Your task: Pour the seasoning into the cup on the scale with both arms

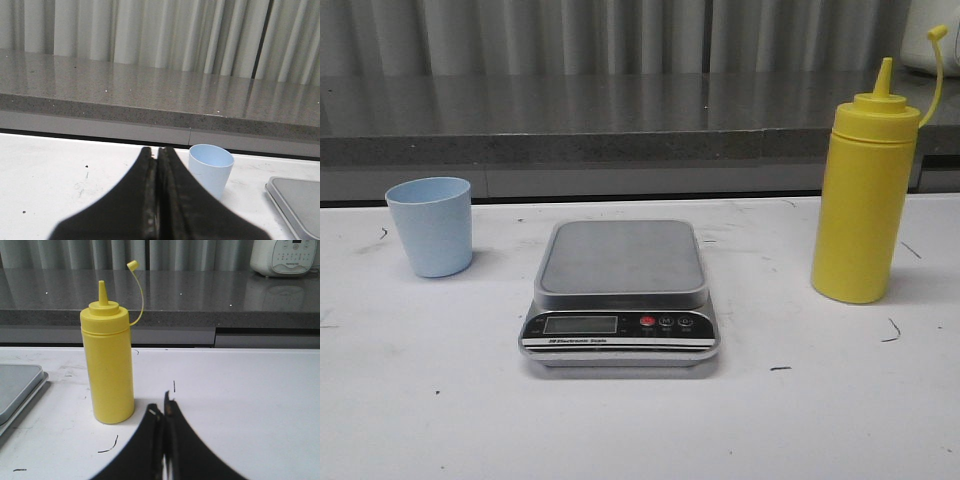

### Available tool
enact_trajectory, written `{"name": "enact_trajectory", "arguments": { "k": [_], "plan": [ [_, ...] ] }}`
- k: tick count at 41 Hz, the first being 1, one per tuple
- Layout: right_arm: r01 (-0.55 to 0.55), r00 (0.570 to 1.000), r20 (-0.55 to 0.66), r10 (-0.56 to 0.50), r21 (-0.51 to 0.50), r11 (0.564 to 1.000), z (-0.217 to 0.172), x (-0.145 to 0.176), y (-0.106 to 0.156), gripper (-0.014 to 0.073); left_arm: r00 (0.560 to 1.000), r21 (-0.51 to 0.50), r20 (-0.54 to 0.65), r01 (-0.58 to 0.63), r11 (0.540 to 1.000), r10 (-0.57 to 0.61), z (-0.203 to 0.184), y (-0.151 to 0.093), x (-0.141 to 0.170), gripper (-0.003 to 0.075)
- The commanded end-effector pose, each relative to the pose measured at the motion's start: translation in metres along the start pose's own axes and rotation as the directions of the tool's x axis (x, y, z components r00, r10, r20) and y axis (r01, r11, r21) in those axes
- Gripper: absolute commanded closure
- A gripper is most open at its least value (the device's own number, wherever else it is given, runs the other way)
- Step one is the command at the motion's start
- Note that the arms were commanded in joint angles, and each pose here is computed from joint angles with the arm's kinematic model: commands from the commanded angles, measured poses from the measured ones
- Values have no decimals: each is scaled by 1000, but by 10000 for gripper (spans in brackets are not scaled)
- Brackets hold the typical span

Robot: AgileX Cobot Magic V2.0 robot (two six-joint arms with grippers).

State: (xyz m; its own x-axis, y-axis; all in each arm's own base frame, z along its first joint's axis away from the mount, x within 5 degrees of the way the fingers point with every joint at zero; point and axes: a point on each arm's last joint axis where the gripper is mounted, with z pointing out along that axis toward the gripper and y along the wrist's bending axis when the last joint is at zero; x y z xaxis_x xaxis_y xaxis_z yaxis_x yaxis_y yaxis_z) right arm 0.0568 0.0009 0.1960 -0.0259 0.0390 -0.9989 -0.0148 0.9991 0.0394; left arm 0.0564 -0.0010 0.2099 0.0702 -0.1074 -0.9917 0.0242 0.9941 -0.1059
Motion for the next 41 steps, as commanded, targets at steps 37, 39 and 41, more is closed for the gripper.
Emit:
{"name": "enact_trajectory", "arguments": {
  "k": [37,39,41],
  "plan": [
    [14,978,208,-14,0,1000,-9,-39,1,662,978,26,209,16,1000,-21,-7,-4,-36,740],
    [14,980,199,-14,1,1000,-12,-50,2,662,970,32,240,15,999,-22,-11,-6,-55,740],
    [16,980,198,-16,2,1000,-17,-63,2,662,963,37,269,14,999,-23,-16,-8,-72,740]
  ]
}}
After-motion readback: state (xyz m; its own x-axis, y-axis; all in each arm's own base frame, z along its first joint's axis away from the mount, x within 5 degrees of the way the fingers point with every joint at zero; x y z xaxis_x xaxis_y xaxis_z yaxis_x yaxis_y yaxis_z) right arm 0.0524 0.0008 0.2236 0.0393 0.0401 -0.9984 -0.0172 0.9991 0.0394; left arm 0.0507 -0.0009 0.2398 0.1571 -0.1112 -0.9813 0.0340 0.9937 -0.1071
